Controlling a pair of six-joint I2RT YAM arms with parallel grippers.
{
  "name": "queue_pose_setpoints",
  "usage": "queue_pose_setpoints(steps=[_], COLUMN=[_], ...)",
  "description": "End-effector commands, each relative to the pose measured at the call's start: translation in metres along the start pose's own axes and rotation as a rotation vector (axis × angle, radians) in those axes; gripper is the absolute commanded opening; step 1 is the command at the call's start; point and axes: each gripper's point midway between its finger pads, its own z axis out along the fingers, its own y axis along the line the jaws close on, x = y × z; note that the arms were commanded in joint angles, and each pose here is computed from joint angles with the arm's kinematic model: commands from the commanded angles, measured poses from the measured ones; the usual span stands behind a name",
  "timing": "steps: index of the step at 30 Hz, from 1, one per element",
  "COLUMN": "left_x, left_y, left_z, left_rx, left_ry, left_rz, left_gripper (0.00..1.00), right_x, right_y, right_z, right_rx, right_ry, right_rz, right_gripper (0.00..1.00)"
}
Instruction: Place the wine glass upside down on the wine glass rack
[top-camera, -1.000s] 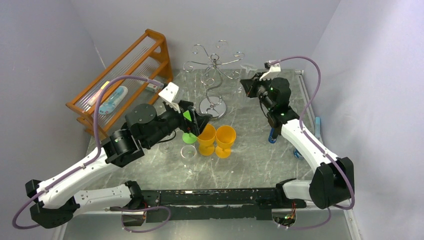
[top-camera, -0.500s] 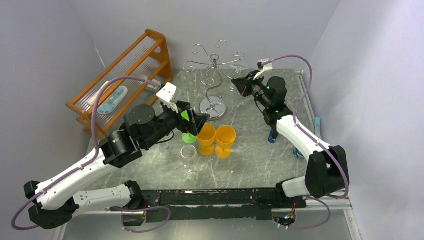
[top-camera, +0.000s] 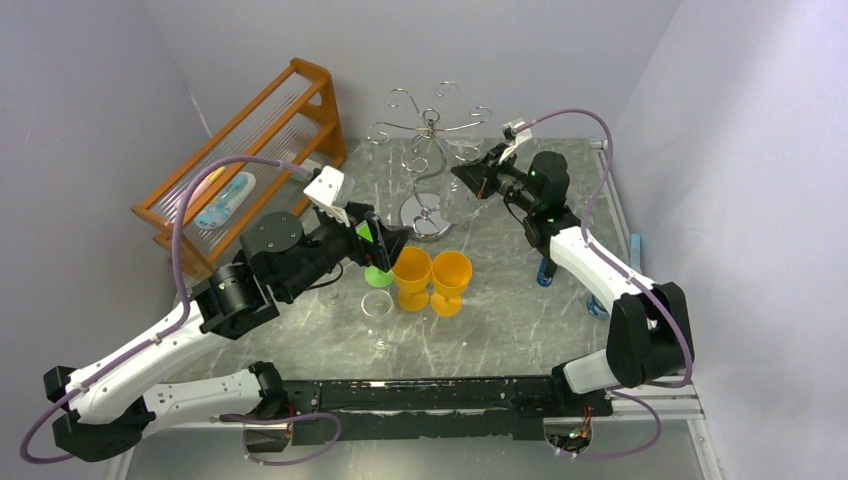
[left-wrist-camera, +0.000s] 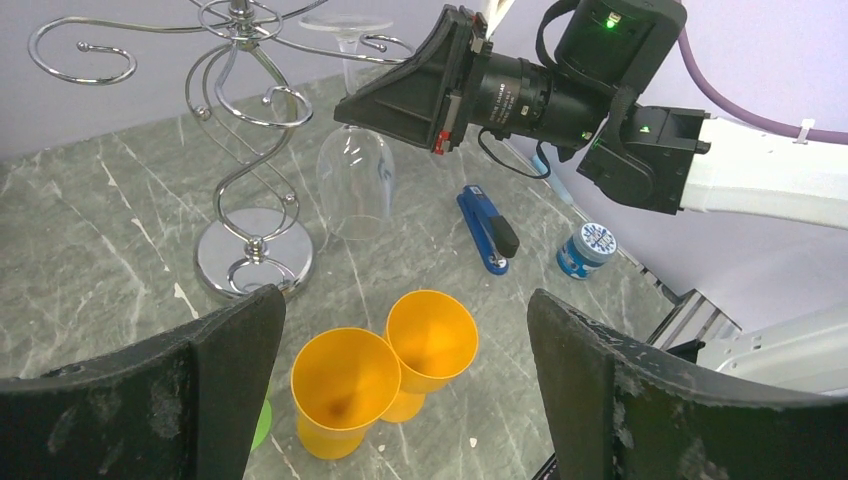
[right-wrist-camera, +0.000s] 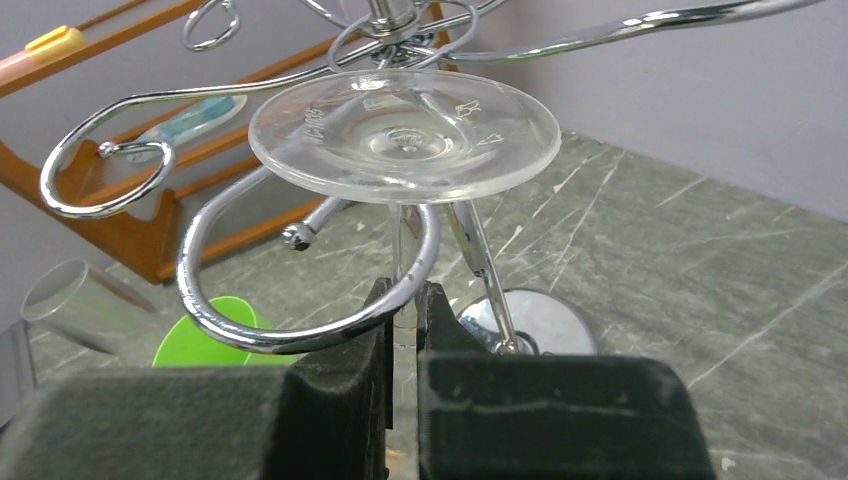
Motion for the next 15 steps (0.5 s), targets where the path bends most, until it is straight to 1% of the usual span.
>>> queue_pose_setpoints(steps=[1, 10, 15], left_x=[0.008, 0.012, 0.014], left_y=[0.004, 0.006, 0.007], left_z=[-0.001, -0.001, -0.001], left_rx=[-0.019, -0.028, -0.032], left_ry=[0.023, 0.033, 0.038], left_rz=[0.003, 0.0, 0.0], left_gripper=[0.95, 0.95, 0.95], right_x=[-0.026, -0.034, -0.038], right_y=[0.017, 0.038, 0.043], right_z=[0.003, -0.007, -0.015], right_rx=[-0.09, -0.181, -0.2], right_ry=[-0.052, -0.092, -0.107], right_rz=[-0.069, -0.096, -0.106], right_gripper=[0.0, 0.0, 0.0])
